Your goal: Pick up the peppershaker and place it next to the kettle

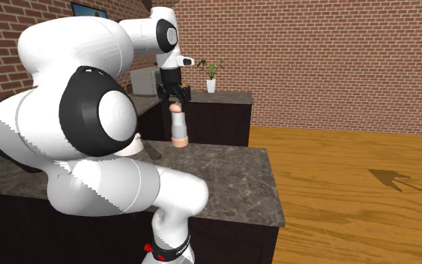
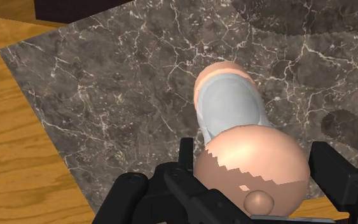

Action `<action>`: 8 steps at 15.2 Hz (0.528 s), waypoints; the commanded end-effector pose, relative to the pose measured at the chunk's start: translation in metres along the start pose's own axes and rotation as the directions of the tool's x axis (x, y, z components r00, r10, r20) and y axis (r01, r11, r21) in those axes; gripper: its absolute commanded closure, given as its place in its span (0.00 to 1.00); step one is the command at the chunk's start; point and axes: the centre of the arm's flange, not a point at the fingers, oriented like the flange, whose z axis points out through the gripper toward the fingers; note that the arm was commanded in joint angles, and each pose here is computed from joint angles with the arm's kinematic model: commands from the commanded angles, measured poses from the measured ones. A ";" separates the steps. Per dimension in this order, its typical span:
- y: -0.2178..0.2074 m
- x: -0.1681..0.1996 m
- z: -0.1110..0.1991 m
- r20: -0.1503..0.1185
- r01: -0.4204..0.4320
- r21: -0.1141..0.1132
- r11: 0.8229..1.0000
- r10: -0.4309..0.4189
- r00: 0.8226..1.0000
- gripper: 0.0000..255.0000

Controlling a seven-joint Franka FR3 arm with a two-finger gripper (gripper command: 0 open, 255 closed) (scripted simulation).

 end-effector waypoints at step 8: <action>-0.053 0.001 -0.024 0.000 0.000 0.000 1.000 0.000 1.000 1.00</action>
